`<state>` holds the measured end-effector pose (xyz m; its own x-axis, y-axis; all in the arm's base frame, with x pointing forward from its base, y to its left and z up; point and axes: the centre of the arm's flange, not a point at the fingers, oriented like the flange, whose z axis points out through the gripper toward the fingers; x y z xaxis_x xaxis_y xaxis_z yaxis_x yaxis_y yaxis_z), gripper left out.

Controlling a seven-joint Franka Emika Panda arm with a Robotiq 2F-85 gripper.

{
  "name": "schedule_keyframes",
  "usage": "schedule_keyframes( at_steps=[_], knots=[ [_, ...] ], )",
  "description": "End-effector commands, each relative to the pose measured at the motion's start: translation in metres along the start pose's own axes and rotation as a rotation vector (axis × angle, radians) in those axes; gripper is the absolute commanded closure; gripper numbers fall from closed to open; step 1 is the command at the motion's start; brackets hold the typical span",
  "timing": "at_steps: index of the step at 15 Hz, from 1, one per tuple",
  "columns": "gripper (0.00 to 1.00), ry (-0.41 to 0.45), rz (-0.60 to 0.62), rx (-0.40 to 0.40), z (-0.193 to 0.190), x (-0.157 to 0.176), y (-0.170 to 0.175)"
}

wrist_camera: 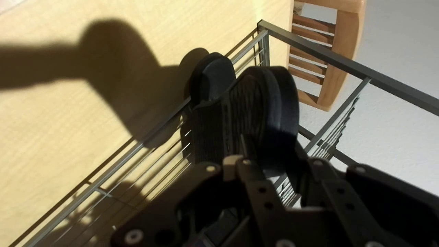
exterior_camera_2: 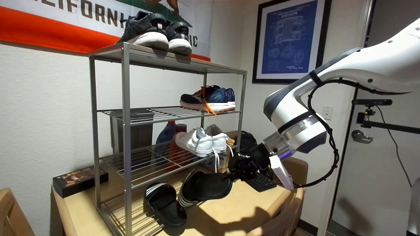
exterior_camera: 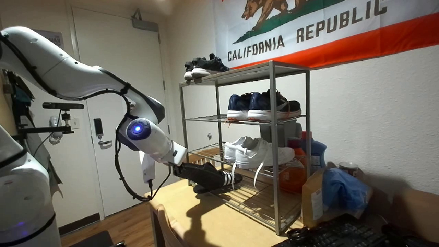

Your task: Remove the right slide sandal from the bottom shelf and place it on the topmost shelf of the shoe rack

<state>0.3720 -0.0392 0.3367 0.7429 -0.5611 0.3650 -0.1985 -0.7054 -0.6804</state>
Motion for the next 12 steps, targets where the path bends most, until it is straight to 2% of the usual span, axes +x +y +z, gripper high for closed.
schedule_keyframes(
  at_steps=[1, 8, 12],
  knots=[
    [0.93, 0.031, -0.011, 0.029, -0.042, -0.036, -0.010],
    [0.93, 0.041, -0.022, 0.031, -0.055, -0.035, -0.022],
    [0.93, 0.043, -0.040, 0.003, -0.070, -0.027, -0.032]
  ],
)
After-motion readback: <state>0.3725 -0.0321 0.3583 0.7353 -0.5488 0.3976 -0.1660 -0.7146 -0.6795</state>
